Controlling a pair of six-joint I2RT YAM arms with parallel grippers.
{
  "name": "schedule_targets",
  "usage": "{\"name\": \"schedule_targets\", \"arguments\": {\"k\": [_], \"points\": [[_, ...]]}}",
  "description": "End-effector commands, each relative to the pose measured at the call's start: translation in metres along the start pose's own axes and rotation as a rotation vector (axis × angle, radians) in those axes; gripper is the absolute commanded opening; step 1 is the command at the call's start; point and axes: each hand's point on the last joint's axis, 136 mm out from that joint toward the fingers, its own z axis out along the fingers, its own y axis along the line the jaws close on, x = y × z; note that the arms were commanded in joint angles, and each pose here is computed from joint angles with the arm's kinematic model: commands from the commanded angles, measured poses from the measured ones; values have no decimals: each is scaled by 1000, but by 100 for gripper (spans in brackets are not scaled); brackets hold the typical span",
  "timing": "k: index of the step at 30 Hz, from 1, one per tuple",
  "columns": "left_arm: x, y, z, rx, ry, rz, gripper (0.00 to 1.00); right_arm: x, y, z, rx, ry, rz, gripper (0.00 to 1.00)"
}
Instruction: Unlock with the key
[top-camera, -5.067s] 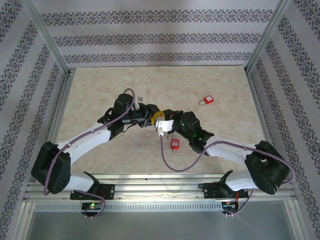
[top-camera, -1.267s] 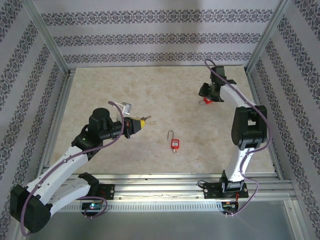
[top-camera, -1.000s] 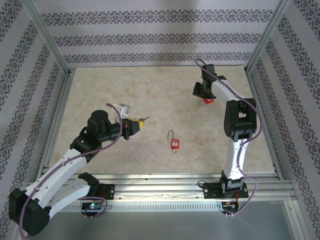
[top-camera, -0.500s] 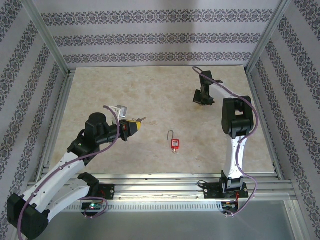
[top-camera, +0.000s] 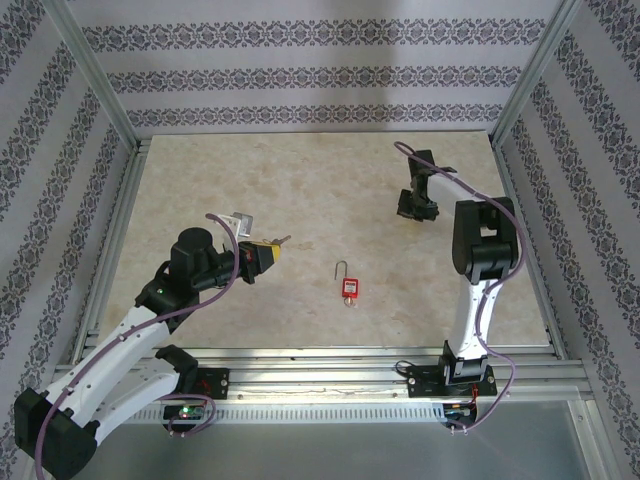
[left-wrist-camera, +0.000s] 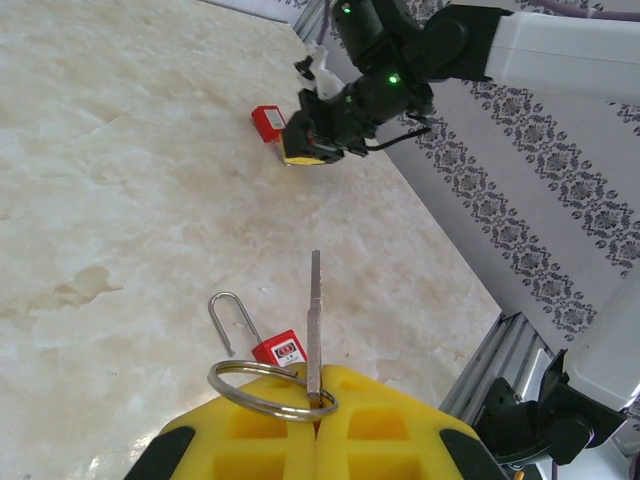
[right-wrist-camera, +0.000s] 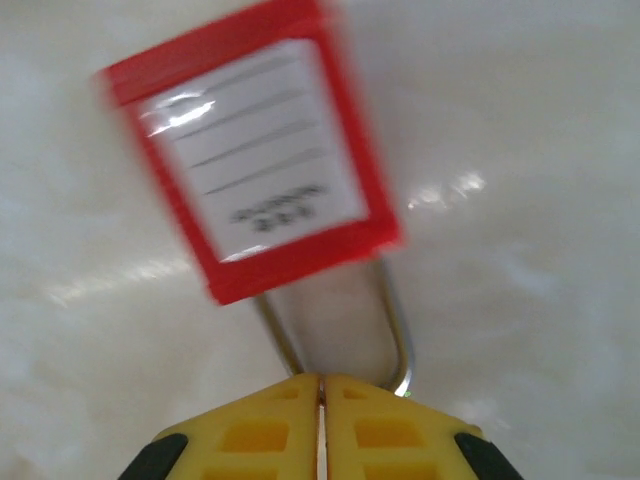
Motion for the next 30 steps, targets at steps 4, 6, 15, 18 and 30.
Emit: {"name": "schedule_targets", "arguments": {"k": [4,6,15,18,30], "points": [[-1,0,-1,-7,-11,8,0,10,-55,-19,131,-8,11,15],[0,1,1,-7,-9,6,0,4,-64,-22,148,-31,22,16],[-1,1,-1,-11,-13,0,0,0,-33,-58,-34,-117,67,29],[-1,1,-3,-16,-16,0,0,19,-21,-64,-73,-102,74,29],[-5,-5,-15,-21,-29,15,0,36,-21,-24,-44,-59,102,8]]}}
